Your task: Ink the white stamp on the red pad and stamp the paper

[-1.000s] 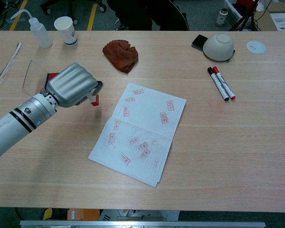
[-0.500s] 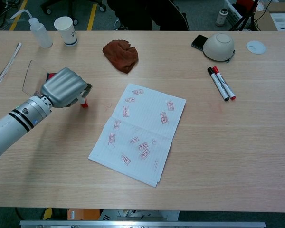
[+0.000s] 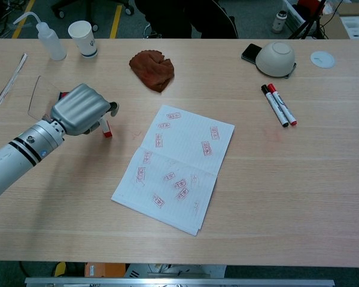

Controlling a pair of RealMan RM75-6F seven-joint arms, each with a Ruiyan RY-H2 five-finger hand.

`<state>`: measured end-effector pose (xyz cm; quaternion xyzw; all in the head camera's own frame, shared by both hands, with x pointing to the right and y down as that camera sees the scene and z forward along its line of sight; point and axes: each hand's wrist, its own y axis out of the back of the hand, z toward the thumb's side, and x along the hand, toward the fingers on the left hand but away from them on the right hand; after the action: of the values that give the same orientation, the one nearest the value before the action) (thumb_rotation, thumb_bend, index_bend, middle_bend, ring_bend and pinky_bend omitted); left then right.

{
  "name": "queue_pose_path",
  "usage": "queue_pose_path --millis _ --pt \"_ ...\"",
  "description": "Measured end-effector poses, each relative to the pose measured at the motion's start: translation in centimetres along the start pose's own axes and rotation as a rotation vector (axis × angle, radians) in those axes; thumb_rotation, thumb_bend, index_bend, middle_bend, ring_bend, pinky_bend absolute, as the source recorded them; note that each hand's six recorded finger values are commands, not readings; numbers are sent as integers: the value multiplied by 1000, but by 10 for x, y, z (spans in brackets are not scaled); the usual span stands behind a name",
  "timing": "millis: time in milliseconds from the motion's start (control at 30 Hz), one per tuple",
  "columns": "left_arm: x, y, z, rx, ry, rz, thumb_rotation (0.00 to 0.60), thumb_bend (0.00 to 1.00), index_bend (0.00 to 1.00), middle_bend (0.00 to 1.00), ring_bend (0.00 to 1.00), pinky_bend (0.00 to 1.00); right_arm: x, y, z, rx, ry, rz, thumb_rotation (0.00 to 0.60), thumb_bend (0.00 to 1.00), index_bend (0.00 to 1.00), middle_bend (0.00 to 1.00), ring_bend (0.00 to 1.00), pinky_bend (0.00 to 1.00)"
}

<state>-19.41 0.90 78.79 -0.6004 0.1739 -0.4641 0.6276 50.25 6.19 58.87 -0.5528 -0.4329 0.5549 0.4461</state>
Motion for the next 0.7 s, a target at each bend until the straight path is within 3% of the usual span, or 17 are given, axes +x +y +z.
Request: queue_pose_path --millis 133,267,367,533,700 --pt "-6 11 -4 -54 2 18 600 305 245 1000 1000 1000 -2 2 -1 -3 -1 -3 600 280 158 268 167 290" --pt "-15 28 -14 -128 13 40 600 304 240 993 982 1000 -6 5 -4 -11 -7 -6 600 280 158 268 167 291" --pt "-25 43 -29 -182 44 65 600 305 241 927 904 1000 -10 8 -7 -15 -11 -9 600 280 158 268 167 290" --pt "-46 61 -71 -287 173 87 600 305 255 797 757 1000 -15 5 -10 -20 -10 12 600 280 158 268 167 291" --pt "-68 60 -113 -367 322 80 600 305 258 687 637 1000 -20 1 -10 -22 5 29 600 279 165 281 167 291"
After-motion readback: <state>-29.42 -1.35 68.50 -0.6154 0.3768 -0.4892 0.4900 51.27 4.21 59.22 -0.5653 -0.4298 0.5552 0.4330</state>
